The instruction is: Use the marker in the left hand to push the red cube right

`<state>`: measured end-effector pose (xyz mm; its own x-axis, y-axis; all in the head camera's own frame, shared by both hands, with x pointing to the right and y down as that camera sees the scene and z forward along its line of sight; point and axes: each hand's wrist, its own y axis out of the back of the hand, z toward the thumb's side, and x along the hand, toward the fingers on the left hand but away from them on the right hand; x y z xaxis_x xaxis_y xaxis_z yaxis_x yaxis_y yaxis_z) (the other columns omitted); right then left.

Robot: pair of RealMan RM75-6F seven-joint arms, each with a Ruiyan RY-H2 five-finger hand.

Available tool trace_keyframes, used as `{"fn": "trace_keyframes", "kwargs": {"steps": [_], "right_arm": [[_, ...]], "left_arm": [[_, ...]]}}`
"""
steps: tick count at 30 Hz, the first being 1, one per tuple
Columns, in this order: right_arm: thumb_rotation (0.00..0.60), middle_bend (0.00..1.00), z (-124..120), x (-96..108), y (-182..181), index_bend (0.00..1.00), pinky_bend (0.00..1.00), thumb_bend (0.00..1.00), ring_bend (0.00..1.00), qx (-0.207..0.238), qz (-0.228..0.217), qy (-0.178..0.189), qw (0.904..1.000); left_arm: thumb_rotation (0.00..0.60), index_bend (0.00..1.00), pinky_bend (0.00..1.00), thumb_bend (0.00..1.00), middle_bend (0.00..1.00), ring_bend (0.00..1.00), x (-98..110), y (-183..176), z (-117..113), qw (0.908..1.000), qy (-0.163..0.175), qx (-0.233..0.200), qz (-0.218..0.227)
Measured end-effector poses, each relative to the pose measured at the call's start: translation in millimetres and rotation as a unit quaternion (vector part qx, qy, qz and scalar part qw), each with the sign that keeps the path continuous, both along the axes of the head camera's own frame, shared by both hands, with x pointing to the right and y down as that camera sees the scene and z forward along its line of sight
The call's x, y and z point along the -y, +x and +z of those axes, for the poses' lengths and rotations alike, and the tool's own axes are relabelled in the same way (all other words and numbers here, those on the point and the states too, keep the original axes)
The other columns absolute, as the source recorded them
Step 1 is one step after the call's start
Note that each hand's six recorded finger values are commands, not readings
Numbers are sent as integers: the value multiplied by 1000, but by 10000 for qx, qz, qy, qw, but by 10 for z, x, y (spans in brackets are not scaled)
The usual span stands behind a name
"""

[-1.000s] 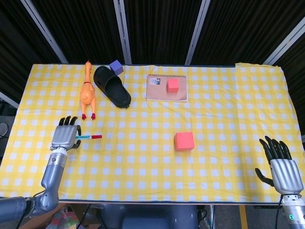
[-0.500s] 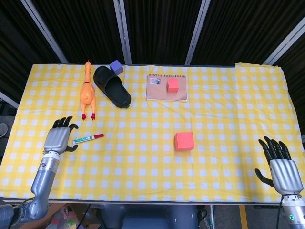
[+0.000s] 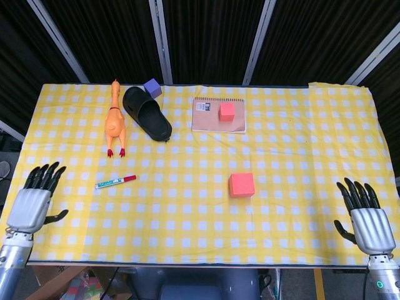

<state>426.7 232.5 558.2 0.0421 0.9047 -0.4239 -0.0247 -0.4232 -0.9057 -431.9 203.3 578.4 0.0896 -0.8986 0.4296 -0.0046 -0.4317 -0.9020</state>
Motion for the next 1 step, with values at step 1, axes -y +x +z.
{"fn": "trace_keyframes", "kwargs": {"steps": [1], "right_arm": [[600, 0, 5, 0, -8, 0, 0, 354, 0, -3, -11, 9, 10000]], "left_arm": [[600, 0, 0, 87, 0, 0, -75, -85, -43, 10000, 19, 22, -37]]}}
